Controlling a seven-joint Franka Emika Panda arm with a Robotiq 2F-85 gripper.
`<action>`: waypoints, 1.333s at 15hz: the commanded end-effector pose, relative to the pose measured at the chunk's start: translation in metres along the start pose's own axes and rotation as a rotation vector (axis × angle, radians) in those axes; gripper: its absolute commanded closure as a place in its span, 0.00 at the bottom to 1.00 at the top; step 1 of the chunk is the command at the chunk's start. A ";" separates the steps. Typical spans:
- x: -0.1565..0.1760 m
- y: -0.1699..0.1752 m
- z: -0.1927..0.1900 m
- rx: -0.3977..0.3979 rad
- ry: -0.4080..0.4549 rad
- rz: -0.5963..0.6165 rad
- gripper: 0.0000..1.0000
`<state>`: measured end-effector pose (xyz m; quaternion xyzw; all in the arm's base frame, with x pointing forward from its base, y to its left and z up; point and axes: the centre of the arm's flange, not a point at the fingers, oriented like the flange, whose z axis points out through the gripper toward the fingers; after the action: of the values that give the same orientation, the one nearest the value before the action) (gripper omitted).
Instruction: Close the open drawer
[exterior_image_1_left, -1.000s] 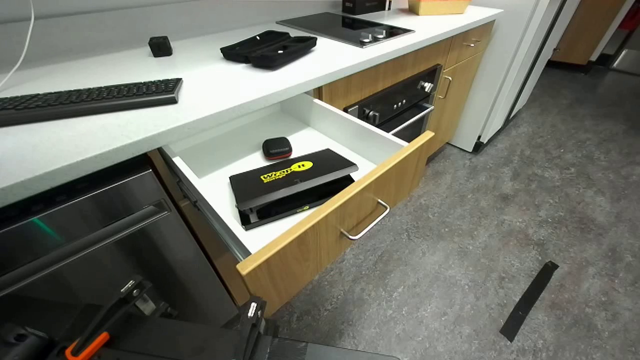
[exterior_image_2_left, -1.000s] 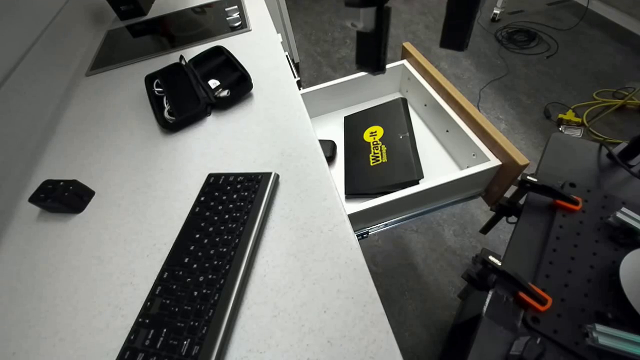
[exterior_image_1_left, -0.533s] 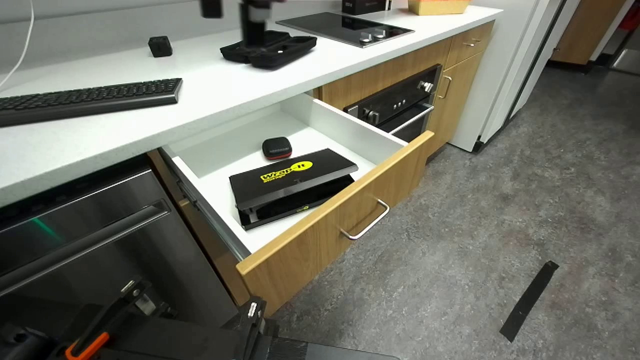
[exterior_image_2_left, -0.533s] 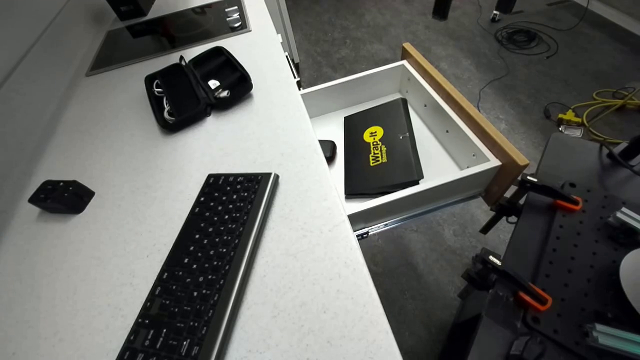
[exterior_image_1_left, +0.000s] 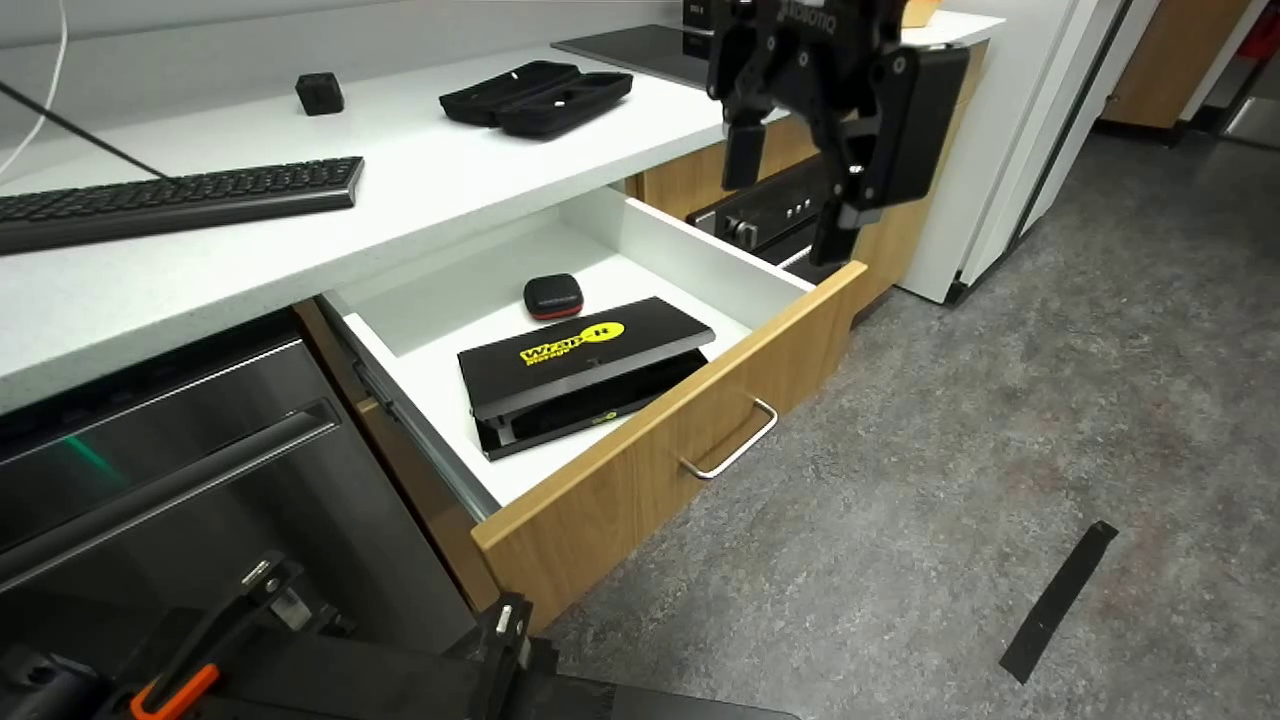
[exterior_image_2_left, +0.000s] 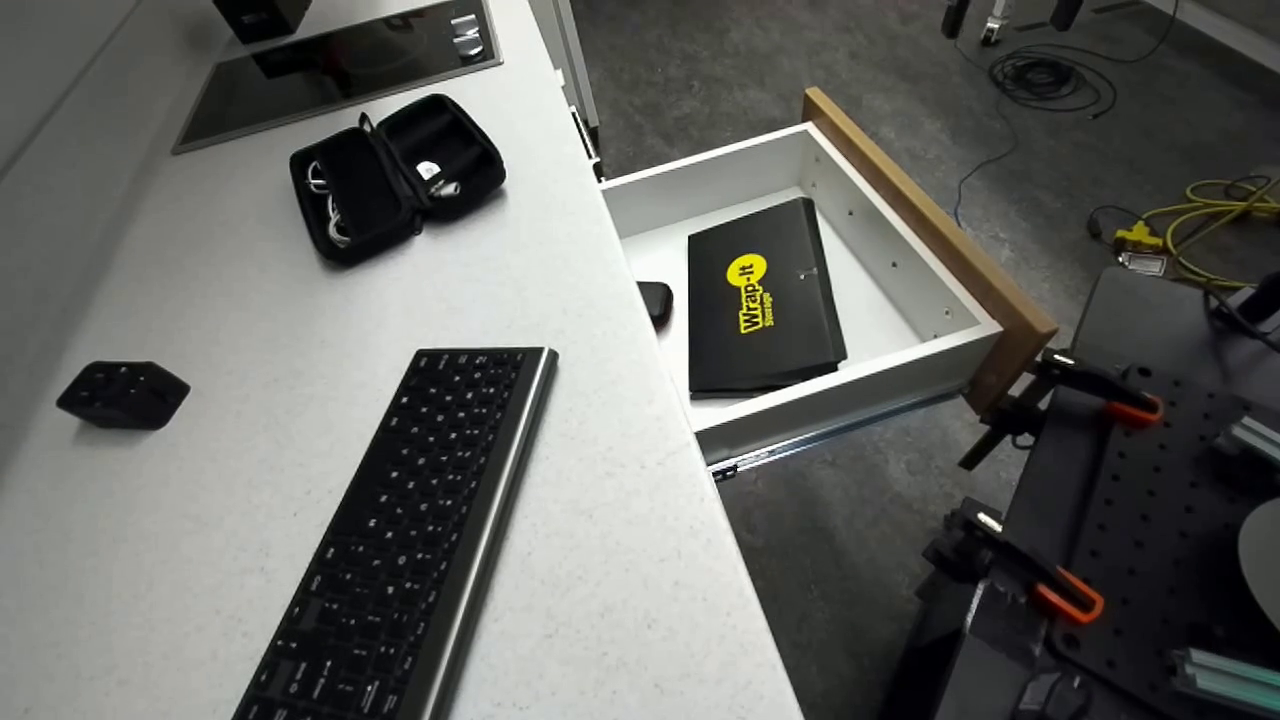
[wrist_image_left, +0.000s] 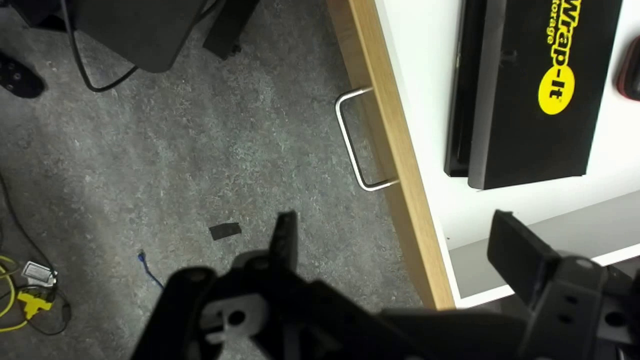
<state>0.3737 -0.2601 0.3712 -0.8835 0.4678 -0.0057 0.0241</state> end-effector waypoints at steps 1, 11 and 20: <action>-0.001 -0.002 -0.001 0.001 0.001 -0.004 0.00; 0.039 0.016 0.046 -0.038 0.035 0.060 0.00; 0.105 0.015 0.177 -0.143 0.069 0.212 0.00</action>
<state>0.3921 -0.3294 0.2318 -0.8454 0.5330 -0.0049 -0.0339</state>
